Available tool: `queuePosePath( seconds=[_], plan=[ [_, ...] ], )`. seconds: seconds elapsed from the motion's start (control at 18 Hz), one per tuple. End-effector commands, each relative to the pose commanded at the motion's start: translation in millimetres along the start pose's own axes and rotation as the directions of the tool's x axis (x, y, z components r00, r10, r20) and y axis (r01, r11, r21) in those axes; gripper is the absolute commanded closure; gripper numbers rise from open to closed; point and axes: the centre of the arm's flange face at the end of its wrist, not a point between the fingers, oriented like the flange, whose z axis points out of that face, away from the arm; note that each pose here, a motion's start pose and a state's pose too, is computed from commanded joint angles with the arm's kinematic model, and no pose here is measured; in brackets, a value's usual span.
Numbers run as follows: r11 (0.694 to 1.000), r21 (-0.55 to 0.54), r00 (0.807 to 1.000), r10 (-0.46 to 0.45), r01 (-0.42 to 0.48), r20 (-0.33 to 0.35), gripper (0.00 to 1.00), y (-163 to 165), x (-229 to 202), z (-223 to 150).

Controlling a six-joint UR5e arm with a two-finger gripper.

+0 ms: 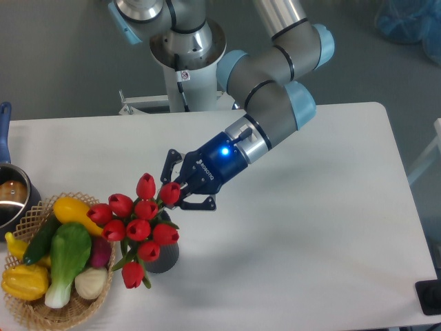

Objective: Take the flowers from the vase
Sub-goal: 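Lift the gripped tulips straight up out of the grey vase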

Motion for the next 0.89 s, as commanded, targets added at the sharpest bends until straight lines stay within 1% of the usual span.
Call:
queuePosePath(
  seconds=[0.44, 0.67, 0.89],
  plan=[
    [0.995, 0.087, 0.999, 0.051, -0.052, 0.016, 1.0, -38, 8, -25],
    [0.991, 0.102, 0.996, 0.088, -0.091, 0.032, 1.0, -60, 3, -37],
    [0.989, 0.12, 0.996, 0.081, -0.084, 0.029, 1.0, -77, 5, -41]
  ],
)
